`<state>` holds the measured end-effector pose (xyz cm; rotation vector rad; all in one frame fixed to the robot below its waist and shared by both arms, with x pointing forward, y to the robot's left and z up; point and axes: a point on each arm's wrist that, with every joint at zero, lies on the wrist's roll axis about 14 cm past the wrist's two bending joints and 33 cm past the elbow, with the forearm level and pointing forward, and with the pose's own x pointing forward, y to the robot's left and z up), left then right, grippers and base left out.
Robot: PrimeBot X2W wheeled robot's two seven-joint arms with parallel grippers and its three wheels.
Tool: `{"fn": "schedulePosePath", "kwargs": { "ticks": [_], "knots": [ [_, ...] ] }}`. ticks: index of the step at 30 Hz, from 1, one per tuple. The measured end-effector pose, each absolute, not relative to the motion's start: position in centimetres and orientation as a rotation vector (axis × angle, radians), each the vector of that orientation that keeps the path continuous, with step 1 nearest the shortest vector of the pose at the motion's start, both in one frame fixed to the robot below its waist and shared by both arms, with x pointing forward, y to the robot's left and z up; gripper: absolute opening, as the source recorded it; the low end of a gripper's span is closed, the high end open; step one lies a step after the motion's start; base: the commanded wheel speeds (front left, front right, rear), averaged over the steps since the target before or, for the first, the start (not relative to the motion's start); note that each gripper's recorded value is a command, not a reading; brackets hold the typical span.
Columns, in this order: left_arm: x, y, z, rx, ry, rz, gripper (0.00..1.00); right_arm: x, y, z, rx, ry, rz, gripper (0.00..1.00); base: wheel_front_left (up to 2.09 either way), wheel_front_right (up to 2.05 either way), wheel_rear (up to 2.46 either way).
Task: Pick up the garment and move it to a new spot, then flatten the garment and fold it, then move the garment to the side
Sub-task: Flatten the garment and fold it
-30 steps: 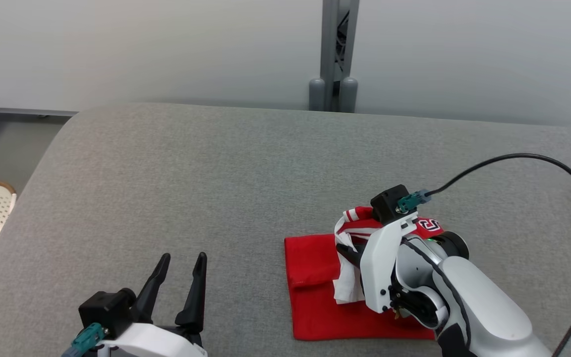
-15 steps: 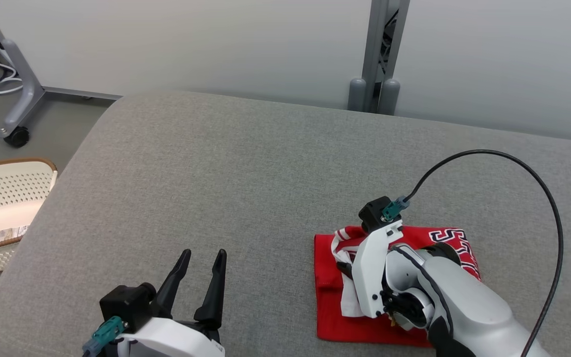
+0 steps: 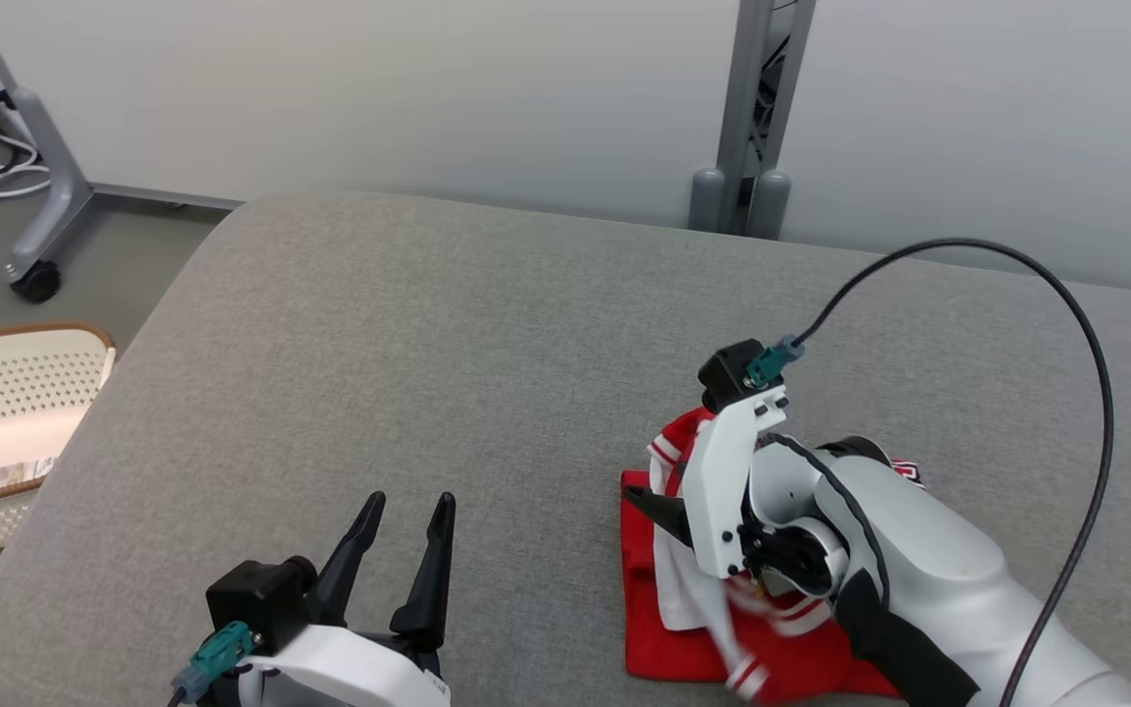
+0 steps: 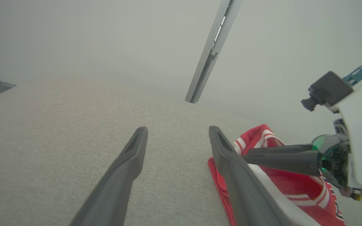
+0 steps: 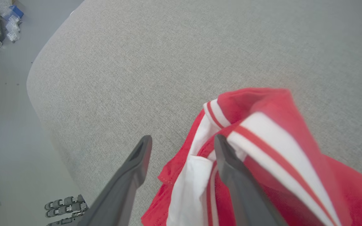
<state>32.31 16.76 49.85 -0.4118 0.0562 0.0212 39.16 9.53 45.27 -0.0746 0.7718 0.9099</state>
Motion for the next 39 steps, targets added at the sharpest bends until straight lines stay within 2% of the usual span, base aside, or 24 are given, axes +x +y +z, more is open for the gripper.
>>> {"fn": "schedulePosePath", "kwargs": {
  "ticks": [6,11,22,32,39],
  "knots": [
    [32.5,16.3,50.3,-0.403,0.049,0.001,1.0,39.7,9.9,48.2,-0.046,0.713,0.925,1.0,0.0,0.0,0.0],
    [32.7,15.5,50.5,-0.396,0.051,-0.032,1.0,41.5,8.8,51.4,0.027,0.618,0.881,1.0,0.0,0.0,0.0],
    [33.3,13.8,50.6,-0.387,0.067,-0.093,1.0,45.9,0.8,52.3,0.077,0.494,0.658,1.0,0.0,0.0,0.0],
    [33.1,12.3,49.7,-0.38,0.111,-0.137,1.0,44.6,-5.3,49.3,0.145,0.387,0.544,1.0,0.0,0.0,0.0],
    [33.2,12.1,49.6,-0.37,0.123,-0.149,1.0,42.9,-6.0,47.7,0.2,0.319,0.512,1.0,0.0,0.0,0.0]
  ]
}}
